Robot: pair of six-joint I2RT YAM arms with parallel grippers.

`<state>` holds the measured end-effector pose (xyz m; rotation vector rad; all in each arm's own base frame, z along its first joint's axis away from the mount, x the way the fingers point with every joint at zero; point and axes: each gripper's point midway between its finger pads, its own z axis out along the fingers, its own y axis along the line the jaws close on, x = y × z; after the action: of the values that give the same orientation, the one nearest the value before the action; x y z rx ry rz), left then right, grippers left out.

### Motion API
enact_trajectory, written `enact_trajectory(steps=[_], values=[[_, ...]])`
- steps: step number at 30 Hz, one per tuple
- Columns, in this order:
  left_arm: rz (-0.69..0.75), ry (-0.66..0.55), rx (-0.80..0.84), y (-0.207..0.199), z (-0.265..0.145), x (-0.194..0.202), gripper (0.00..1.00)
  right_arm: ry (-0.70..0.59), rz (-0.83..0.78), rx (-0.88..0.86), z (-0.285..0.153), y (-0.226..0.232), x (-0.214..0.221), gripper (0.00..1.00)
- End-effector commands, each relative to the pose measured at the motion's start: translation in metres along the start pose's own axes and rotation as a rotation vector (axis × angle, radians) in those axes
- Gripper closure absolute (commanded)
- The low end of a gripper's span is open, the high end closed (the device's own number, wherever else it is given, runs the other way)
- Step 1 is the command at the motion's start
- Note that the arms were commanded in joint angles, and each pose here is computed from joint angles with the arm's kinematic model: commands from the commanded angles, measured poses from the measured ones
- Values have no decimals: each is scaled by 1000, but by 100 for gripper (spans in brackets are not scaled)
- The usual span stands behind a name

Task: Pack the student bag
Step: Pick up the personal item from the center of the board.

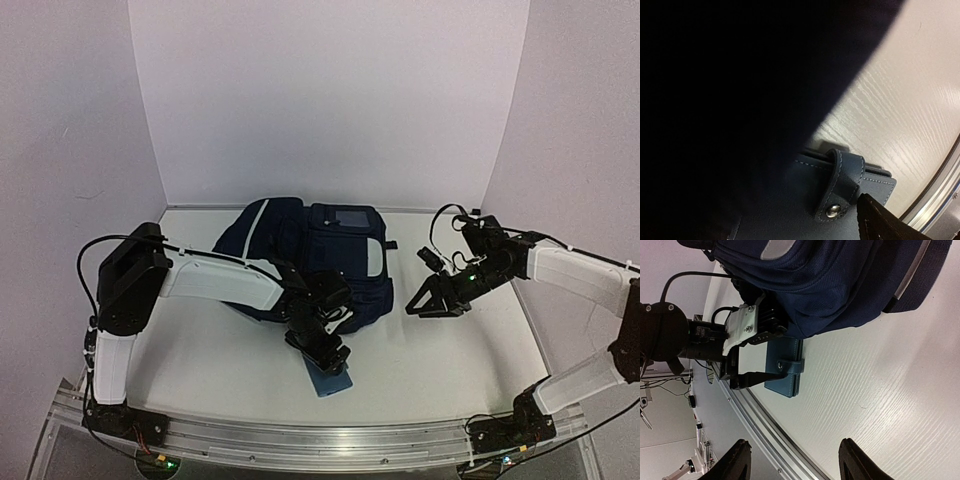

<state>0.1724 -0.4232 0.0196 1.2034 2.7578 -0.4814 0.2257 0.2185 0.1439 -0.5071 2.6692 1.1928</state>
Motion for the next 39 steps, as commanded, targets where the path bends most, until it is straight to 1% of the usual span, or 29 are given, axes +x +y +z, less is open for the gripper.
enact_trajectory(steps=[1,4,6,8,12,14,16,24,29,33,39], values=[[-41,63,6,6,22,18,17,-23,-28,-1,-4,5,-14,41],[-31,43,4,2,17,14,26,-22,-28,-1,-4,5,-15,41],[-30,20,3,0,9,8,37,-23,-30,0,-4,5,-16,41],[-33,2,-5,-2,1,3,52,-24,-31,0,-4,6,-17,41],[-38,-21,-31,-1,-12,-5,87,-26,-31,-1,-5,6,-19,41],[-39,-39,-34,-3,-20,-9,98,-26,-31,-2,-4,6,-19,41],[-41,-64,-42,-4,-29,-15,100,-27,-33,-2,-4,7,-20,41],[11,-178,-25,-23,-70,-37,100,-28,-38,-23,-5,11,-27,40],[67,-279,-17,-37,-105,-58,100,-14,-52,-67,-3,18,-26,33],[137,-333,-28,-49,-127,-72,100,-8,-78,-101,-2,23,-28,30],[258,-444,8,-70,-168,-93,100,-7,-197,-204,-5,52,-36,25]])
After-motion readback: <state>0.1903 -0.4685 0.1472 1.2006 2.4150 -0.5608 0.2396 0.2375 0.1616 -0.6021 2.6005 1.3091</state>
